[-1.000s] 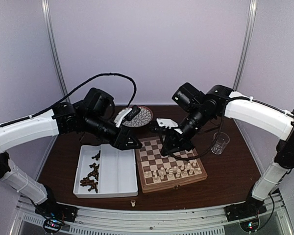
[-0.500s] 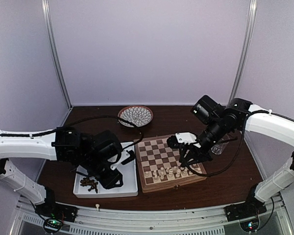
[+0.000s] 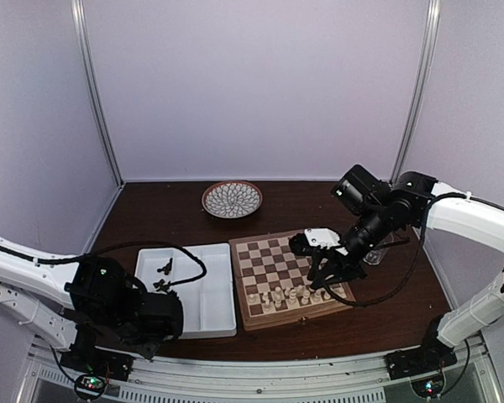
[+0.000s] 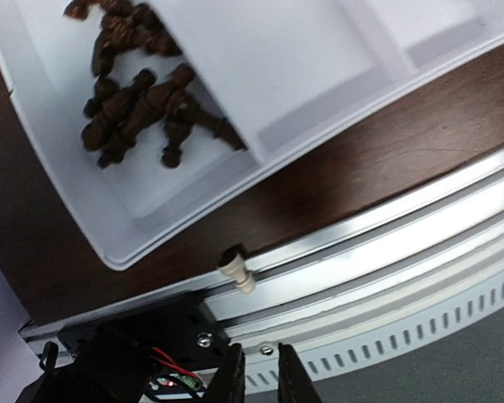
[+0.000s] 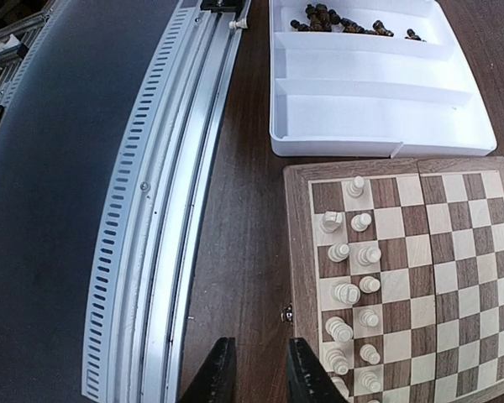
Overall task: Set up the chess pieces on the board
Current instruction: Move the pawn to the corner of the board.
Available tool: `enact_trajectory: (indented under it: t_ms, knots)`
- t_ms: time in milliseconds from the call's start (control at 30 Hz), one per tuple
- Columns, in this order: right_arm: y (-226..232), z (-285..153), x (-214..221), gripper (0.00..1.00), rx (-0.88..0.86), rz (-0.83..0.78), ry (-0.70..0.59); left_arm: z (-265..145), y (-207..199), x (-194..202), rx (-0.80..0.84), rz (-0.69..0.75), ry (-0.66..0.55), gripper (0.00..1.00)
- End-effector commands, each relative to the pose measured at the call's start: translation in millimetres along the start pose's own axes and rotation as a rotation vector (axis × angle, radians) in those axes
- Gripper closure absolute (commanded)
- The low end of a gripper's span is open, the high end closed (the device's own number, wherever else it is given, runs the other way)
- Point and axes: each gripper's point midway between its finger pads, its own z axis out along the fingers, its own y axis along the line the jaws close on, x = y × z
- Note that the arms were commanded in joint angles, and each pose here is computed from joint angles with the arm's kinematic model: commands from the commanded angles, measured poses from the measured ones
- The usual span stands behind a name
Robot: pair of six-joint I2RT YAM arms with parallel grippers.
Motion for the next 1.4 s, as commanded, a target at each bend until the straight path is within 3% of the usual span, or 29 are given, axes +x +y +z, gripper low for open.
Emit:
enact_trajectory:
  t_ms: [0,133,300,567,1000,1367]
  knots:
    - [7,-6,-9,0.76,-0.004,-0.019,-0.053,5,45,29,-0.151,-0.228,0.068,0.86]
    - [9,-9,-9,0.76,0.002,-0.026,-0.061,12,77,51,-0.264,-0.328,0.103,0.9]
    - [10,-10,-10,0.76,0.005,-0.025,-0.067,29,81,51,-0.286,-0.277,0.094,0.92]
    - [9,-9,-11,0.76,0.0,-0.02,-0.066,59,51,31,-0.232,-0.157,0.087,0.92]
    - [7,-4,-4,0.76,0.0,-0.007,-0.039,88,59,46,-0.235,-0.101,0.208,0.92]
    - [4,0,-1,0.76,-0.002,0.0,-0.026,104,26,32,-0.161,0.032,0.236,0.93]
